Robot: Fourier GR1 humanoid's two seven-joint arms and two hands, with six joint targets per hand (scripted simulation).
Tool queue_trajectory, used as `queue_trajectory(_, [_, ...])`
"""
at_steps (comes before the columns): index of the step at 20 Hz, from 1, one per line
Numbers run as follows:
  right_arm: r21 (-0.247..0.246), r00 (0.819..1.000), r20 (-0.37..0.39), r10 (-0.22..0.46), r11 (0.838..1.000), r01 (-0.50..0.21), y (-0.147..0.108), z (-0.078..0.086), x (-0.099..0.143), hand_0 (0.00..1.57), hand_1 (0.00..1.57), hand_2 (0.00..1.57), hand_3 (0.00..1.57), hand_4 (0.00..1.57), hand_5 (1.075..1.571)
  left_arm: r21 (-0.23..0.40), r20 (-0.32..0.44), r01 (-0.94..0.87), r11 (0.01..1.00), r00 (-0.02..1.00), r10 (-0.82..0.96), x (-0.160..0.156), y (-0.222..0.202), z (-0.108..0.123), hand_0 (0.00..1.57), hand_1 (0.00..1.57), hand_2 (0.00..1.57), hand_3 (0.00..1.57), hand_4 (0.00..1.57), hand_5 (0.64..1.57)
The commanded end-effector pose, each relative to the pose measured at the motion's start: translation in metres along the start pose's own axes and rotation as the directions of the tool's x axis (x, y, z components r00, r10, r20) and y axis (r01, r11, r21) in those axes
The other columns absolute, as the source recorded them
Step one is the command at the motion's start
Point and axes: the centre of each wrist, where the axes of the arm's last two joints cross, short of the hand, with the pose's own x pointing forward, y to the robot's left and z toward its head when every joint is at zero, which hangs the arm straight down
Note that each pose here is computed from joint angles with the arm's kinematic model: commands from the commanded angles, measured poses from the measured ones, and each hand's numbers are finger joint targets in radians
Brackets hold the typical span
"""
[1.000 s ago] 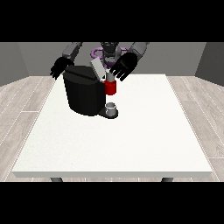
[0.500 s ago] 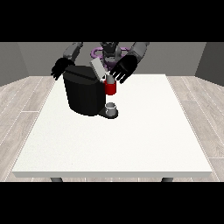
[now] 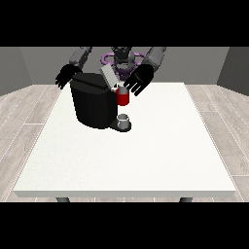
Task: Insert the coffee pod into the coffee machine and close the lid
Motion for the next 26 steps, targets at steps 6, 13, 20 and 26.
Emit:
queue_trajectory(6, [-0.015,0.999,0.033,-0.013,1.000,0.014,0.001,-0.011,-0.003,0.00,0.00,0.00,0.00,0.37,1.571,-0.017,0.020,0.034,0.999,0.999,-0.034,0.034,0.017,-0.013,1.16,1.16,1.19,1.06,0.46,1.571])
queue_trajectory(13, [-0.017,1.000,0.014,-0.001,1.000,0.001,-0.025,-0.002,-0.010,0.00,0.00,0.00,0.00,0.44,1.571,-0.009,-0.005,0.055,0.998,0.998,-0.055,0.004,-0.001,-0.001,1.06,1.06,1.11,0.94,0.39,1.571])
queue_trajectory(20, [-0.015,1.000,0.009,0.001,1.000,-0.001,-0.021,-0.019,0.018,0.00,0.00,0.00,0.00,0.46,1.571,-0.017,0.025,0.064,0.998,0.998,-0.063,-0.004,0.016,0.002,1.07,1.07,1.12,0.93,0.37,1.571])
queue_trajectory(26, [-0.027,1.000,-0.014,-0.007,1.000,0.006,-0.024,0.000,-0.017,0.00,0.00,0.00,0.00,0.42,1.571,-0.114,0.043,0.159,0.981,0.987,-0.155,-0.001,0.007,0.002,0.00,0.00,0.00,0.00,0.00,1.571])
